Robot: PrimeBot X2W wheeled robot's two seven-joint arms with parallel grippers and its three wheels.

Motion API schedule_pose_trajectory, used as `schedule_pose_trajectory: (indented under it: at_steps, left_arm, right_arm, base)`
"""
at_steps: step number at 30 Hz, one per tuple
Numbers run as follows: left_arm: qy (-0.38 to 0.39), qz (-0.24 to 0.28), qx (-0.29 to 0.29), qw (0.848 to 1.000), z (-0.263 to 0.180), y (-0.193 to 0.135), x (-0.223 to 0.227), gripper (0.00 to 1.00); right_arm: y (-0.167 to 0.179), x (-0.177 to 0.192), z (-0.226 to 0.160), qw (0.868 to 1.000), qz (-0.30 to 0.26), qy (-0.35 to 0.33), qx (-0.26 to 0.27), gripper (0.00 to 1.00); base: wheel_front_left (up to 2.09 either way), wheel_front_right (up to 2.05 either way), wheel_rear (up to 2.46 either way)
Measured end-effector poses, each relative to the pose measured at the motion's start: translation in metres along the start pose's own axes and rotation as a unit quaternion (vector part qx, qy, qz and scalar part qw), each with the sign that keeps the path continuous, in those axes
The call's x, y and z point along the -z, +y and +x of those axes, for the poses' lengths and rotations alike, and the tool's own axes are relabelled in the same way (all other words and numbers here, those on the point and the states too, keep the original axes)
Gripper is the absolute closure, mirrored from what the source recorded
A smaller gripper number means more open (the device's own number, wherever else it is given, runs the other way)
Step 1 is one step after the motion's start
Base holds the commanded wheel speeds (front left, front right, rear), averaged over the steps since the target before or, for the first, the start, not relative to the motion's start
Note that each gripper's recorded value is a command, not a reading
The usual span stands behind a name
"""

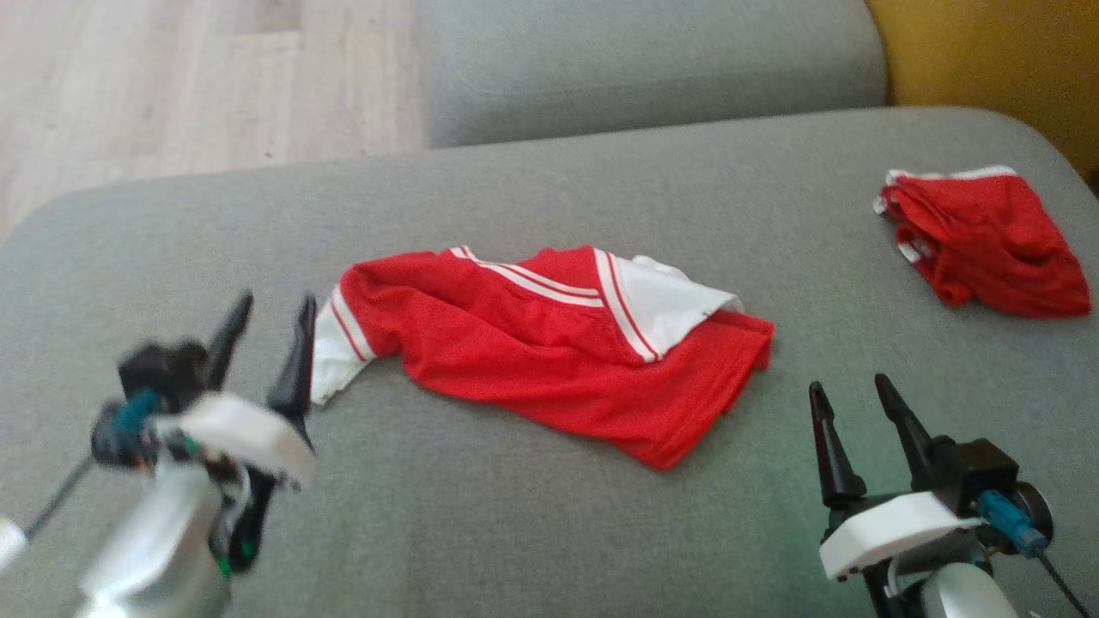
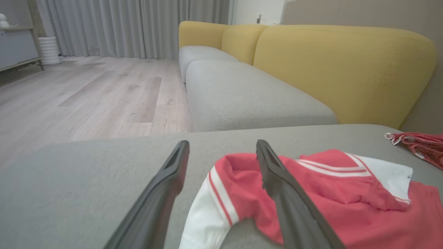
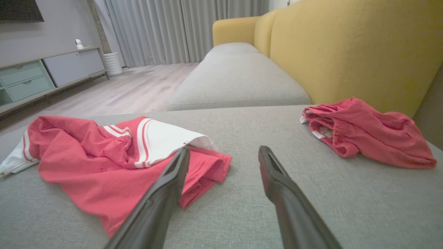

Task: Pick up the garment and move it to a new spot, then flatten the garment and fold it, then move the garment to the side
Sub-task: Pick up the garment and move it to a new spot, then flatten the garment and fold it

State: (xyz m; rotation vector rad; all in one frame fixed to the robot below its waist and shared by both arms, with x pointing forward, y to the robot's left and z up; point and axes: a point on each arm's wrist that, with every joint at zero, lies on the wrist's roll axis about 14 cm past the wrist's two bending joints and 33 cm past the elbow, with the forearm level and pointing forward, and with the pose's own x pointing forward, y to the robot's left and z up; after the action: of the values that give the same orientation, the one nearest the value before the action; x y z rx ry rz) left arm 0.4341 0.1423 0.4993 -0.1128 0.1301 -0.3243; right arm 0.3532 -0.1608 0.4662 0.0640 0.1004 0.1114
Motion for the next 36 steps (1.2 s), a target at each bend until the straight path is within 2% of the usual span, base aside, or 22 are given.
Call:
schedule_pose_trajectory:
  at_steps: [6, 13, 22, 36]
  left_arm:
    - [-0.005, -0.031, -0.038, 0.999, -0.048, -0.003, 0.023, 0.00]
    - [0.007, -0.072, -0.096, 0.993, -0.094, -0.007, 0.054, 0.00]
    - [-0.016, -0.079, -0.134, 0.988, -0.119, -0.012, 0.053, 0.00]
    - [-0.018, -0.075, -0.134, 0.988, -0.125, -0.015, 0.054, 0.00]
  right_arm:
    - [0.010, -0.014, 0.001, 1.000, -0.004, -0.021, -0.015, 0.00]
    - [0.015, -0.007, -0.010, 1.000, 0.001, -0.014, -0.022, 0.00]
    - [0.017, -0.006, -0.015, 1.000, 0.009, -0.016, -0.022, 0.00]
    - [0.021, 0.010, -0.021, 0.999, 0.015, 0.008, -0.027, 0.00]
  base:
    - [0.00, 0.00, 0.00]
    - [0.00, 0.00, 0.00]
    - [0.00, 0.00, 0.00]
    - [0.00, 0.00, 0.00]
